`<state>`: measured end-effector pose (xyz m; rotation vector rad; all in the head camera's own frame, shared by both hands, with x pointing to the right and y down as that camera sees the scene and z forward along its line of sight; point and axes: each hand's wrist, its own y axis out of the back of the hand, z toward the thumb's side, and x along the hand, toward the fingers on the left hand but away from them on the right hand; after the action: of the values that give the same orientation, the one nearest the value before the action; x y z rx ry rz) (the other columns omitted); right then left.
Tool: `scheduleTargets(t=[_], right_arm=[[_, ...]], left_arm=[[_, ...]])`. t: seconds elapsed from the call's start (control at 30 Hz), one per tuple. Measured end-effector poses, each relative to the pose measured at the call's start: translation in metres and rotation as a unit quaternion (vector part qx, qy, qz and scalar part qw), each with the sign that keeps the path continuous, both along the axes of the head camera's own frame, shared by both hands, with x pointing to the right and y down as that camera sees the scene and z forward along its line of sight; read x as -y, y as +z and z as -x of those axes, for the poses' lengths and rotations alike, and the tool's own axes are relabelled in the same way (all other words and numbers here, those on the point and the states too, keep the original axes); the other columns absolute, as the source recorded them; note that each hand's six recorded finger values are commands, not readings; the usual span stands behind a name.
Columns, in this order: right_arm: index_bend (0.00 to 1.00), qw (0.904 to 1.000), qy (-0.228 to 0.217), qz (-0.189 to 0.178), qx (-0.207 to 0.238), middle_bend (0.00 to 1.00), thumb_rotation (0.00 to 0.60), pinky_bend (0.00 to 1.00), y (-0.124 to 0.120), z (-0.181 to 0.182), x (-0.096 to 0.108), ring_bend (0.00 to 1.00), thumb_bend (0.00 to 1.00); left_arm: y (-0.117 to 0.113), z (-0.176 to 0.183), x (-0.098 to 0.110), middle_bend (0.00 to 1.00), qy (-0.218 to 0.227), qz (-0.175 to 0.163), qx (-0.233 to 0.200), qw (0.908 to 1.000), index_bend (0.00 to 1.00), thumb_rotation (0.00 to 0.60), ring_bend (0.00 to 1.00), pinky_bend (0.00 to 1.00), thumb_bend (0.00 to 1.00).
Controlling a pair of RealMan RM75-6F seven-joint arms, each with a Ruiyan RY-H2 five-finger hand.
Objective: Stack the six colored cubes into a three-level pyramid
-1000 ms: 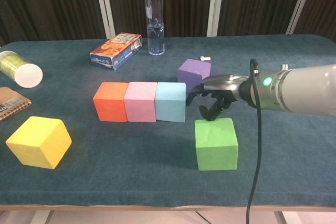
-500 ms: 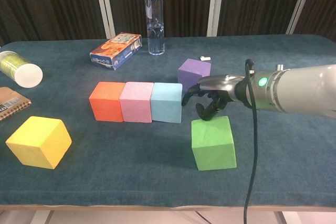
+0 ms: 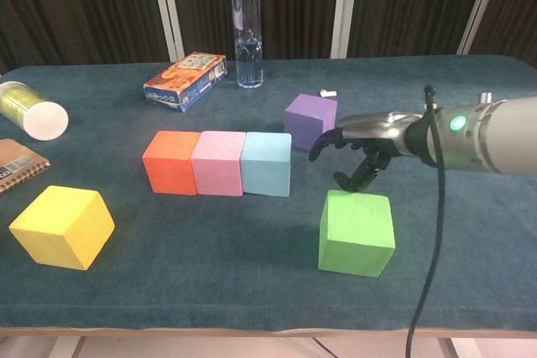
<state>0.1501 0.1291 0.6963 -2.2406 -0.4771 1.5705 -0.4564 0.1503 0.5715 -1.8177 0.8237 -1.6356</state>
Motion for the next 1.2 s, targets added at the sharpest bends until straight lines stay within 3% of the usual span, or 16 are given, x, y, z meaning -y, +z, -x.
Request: scheduleTargets(t=[0.1, 0.27, 0.37, 0.7, 0.9, 1.07, 1.2], right_arm=[[0.17, 0.9996, 0.003, -0.025, 0.010, 0.00, 0.600, 0.00, -0.016, -0.008, 0.008, 0.00, 0.34], [0.15, 0.9956, 0.054, -0.071, 0.029, 0.00, 0.600, 0.00, -0.044, -0.026, 0.037, 0.00, 0.32], [0.14, 0.9942, 0.072, -0.070, 0.037, 0.00, 0.600, 0.00, -0.052, -0.033, 0.044, 0.00, 0.30], [0.14, 0.9967, 0.045, -0.058, 0.033, 0.00, 0.600, 0.00, -0.059, -0.052, 0.023, 0.00, 0.26], [0.13, 0.9962, 0.048, -0.065, 0.035, 0.00, 0.600, 0.00, -0.069, -0.062, 0.021, 0.00, 0.26], [0.13, 0.9940, 0.072, -0.070, 0.043, 0.00, 0.600, 0.00, -0.085, -0.078, 0.030, 0.00, 0.26], [0.13, 0.9937, 0.080, -0.067, 0.041, 0.00, 0.600, 0.00, -0.092, -0.091, 0.033, 0.00, 0.26]], left_arm=[[0.000, 0.001, 0.001, 0.06, -0.001, 0.000, 0.000, 1.0000, 0.09, 0.600, 0.00, 0.10, 0.06], [0.001, -0.001, 0.002, 0.06, 0.001, 0.000, 0.001, 1.0000, 0.09, 0.600, 0.00, 0.10, 0.06], [0.001, -0.004, 0.001, 0.06, 0.004, 0.000, 0.001, 1.0000, 0.09, 0.600, 0.00, 0.10, 0.06], [0.001, -0.006, -0.008, 0.06, 0.004, 0.008, -0.006, 0.9999, 0.09, 0.600, 0.00, 0.10, 0.06], [0.003, -0.016, -0.026, 0.06, 0.018, 0.029, -0.032, 0.9989, 0.11, 0.600, 0.00, 0.10, 0.07], [0.024, -0.047, -0.059, 0.06, 0.083, 0.068, -0.056, 0.9927, 0.11, 0.600, 0.00, 0.07, 0.08], [0.047, -0.063, -0.076, 0.06, 0.092, 0.101, -0.066, 0.9884, 0.11, 0.600, 0.00, 0.07, 0.09]])
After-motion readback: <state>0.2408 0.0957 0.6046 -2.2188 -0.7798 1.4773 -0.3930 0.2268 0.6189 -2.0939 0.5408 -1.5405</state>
